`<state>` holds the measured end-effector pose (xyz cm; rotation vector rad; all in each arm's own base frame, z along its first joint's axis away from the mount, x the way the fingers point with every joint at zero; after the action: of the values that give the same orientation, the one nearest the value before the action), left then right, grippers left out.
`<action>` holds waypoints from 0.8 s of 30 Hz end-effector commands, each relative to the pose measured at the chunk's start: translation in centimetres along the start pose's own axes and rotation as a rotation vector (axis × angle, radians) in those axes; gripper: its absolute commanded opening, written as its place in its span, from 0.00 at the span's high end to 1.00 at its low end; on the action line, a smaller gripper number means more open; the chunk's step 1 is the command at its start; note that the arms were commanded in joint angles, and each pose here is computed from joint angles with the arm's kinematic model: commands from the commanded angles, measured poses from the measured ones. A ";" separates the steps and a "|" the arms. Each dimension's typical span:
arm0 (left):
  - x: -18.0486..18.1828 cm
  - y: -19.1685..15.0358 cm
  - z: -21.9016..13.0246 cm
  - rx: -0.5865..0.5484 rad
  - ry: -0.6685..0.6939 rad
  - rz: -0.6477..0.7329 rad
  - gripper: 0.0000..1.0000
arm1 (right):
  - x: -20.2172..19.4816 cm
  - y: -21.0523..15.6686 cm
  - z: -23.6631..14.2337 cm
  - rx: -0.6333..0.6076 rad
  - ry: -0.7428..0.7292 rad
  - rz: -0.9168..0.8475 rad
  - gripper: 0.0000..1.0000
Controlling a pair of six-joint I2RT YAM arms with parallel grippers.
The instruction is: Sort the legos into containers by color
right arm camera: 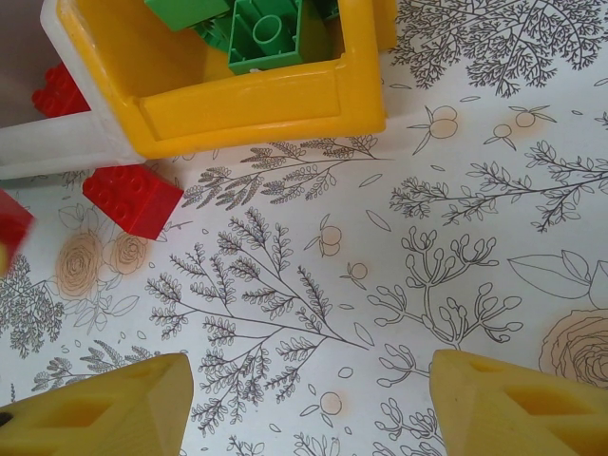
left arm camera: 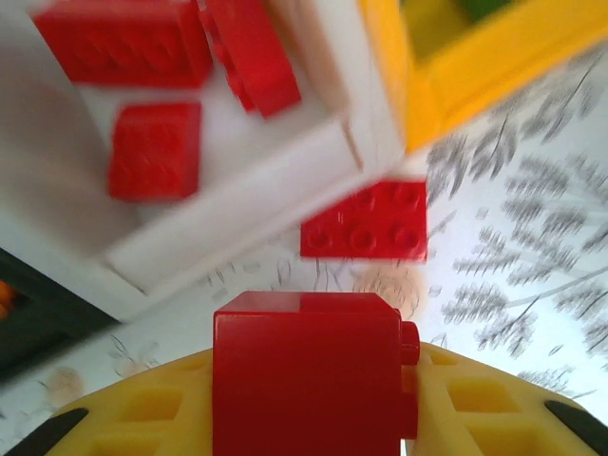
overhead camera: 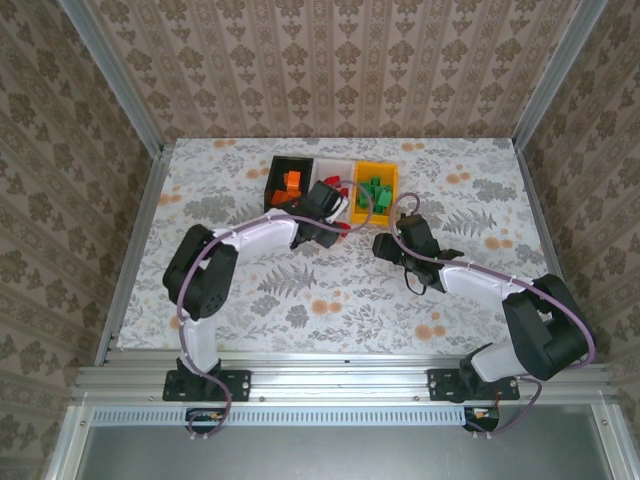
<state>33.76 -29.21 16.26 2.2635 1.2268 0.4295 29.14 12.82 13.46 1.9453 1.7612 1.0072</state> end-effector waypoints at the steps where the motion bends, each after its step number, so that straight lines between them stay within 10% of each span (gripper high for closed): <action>1: 1.4 4.1 -1.1 -0.070 0.052 -0.008 0.65 | 0.3 -0.2 0.2 0.005 0.007 -0.008 0.32; 12: 5.4 9.8 4.4 -0.059 0.125 -0.167 0.59 | 0.2 -0.1 0.0 -0.001 -0.001 -0.014 0.32; 19: 4.5 10.4 3.3 -0.104 0.061 -0.191 0.22 | 0.2 -0.1 -0.2 -0.007 0.002 -0.016 0.32; 24: 2.2 9.2 -0.5 -0.151 0.067 -0.226 0.15 | 0.2 0.0 -0.3 -0.010 0.002 -0.016 0.32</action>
<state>43.15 -30.75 18.29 2.0776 1.4282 0.4888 29.09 12.93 13.41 1.9391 1.7699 1.0048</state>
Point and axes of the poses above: each hand's point on the last joint's axis, 136 mm out from that joint toward the fingers, its own z axis out along the fingers, its own x axis along the line the jaws close on, y = z × x, the point moved 8 cm from there along -z, back along the fingers, and after that the axes turned 8 degrees about -z, right-handed, at the moved point
